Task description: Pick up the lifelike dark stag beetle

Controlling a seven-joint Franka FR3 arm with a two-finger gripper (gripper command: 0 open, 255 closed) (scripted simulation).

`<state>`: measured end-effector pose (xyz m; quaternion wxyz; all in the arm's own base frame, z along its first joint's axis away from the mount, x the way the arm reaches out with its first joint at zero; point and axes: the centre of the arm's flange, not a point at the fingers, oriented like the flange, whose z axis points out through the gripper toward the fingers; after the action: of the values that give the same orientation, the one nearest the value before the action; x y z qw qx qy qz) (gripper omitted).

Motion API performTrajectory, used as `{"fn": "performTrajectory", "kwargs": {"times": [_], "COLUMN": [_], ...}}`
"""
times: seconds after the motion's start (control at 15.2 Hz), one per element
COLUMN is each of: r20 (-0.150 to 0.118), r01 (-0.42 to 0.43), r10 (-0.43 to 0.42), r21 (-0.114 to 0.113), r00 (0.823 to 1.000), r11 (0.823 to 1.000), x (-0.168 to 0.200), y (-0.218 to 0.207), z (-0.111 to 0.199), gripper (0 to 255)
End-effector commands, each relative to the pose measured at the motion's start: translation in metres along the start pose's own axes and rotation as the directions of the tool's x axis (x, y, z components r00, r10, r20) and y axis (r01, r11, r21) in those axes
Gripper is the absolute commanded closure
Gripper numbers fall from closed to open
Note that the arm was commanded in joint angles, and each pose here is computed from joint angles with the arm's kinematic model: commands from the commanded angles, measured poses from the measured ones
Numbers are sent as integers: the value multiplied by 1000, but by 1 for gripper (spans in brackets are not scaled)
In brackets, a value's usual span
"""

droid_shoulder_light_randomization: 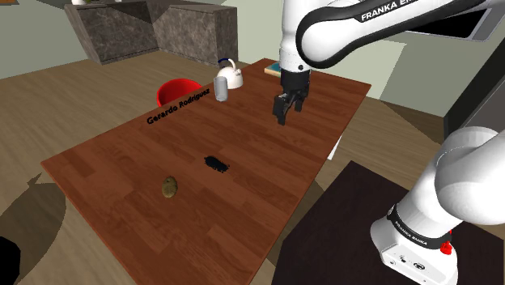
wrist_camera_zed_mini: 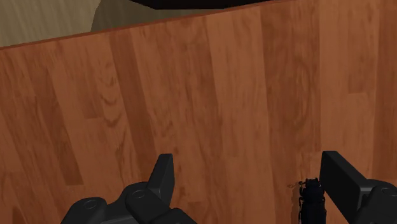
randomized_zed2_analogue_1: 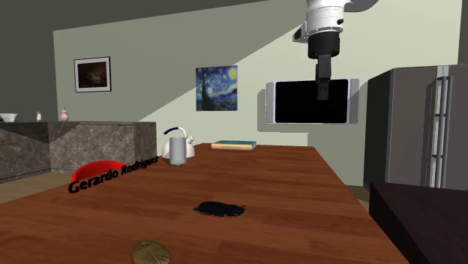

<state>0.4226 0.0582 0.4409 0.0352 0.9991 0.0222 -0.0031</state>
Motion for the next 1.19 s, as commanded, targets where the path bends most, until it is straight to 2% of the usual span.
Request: {"fn": "performTrajectory", "kwargs": {"times": [0.0,1.12], "r20": [-3,-21], "r01": [2,19], "r10": [-2,-19], "r21": [2,13], "r00": [1000,1000], "r11": [1000,1000], "x": [17,157], "y": [-13,-108], "z": [16,159], "gripper": [0,0]}}
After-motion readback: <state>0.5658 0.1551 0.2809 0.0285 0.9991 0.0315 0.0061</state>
